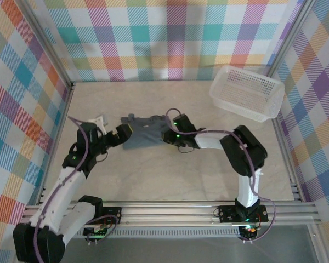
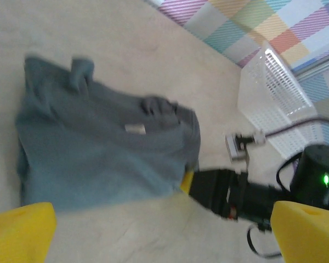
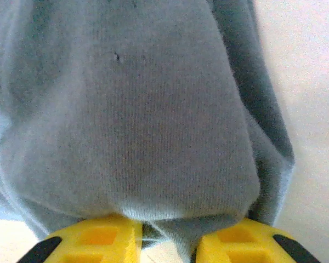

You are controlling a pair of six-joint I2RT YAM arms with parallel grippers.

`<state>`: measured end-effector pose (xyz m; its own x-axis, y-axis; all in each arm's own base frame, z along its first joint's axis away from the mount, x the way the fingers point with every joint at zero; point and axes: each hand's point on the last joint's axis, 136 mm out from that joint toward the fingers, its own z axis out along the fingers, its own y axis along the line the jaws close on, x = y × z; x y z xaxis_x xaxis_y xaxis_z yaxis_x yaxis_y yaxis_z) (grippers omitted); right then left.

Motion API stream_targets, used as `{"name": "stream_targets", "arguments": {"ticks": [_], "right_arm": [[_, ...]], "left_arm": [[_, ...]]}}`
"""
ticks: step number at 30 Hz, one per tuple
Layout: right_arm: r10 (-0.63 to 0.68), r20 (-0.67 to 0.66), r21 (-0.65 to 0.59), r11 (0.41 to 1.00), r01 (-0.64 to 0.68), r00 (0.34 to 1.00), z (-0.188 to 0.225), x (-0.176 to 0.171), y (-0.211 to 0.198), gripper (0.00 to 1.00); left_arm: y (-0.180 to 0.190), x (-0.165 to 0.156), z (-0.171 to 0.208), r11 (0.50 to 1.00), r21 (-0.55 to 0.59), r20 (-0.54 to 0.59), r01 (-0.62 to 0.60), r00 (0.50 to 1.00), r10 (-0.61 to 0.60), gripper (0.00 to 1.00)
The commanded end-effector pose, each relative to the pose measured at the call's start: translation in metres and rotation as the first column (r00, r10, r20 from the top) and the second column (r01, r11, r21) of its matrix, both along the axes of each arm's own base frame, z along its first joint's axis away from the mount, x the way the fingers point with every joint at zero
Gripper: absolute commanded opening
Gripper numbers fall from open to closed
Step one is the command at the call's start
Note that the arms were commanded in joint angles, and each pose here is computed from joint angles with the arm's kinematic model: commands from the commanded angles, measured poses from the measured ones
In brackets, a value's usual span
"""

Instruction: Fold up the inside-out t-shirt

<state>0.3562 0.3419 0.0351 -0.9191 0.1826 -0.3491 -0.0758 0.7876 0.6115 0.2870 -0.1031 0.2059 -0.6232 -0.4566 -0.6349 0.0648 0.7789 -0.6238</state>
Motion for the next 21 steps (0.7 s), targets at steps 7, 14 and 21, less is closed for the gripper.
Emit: {"name": "stream_targets", "arguments": {"ticks": [7, 14, 21], "right_arm": [[0.131, 0.148, 0.235, 0.958, -0.163, 0.980, 0.068, 0.050, 0.199, 0.43], [0.088, 0.350, 0.157, 0.976, -0.150, 0.933, 0.164, 0.038, 0.116, 0.58], [0.016, 0.357, 0.107, 0.993, -0.057, 0.934, 0.178, 0.000, 0.016, 0.62]], "left_arm": [[0.078, -0.003, -0.013, 0.913, 0.179, -0.021, -0.367, 0.926, 0.376, 1.00], [0.128, 0.052, -0.019, 0.809, 0.132, -0.035, -0.573, 0.813, 0.581, 1.00], [0.170, 0.136, -0.094, 0.713, 0.133, -0.258, -0.688, 0.671, 0.696, 0.82]]}}
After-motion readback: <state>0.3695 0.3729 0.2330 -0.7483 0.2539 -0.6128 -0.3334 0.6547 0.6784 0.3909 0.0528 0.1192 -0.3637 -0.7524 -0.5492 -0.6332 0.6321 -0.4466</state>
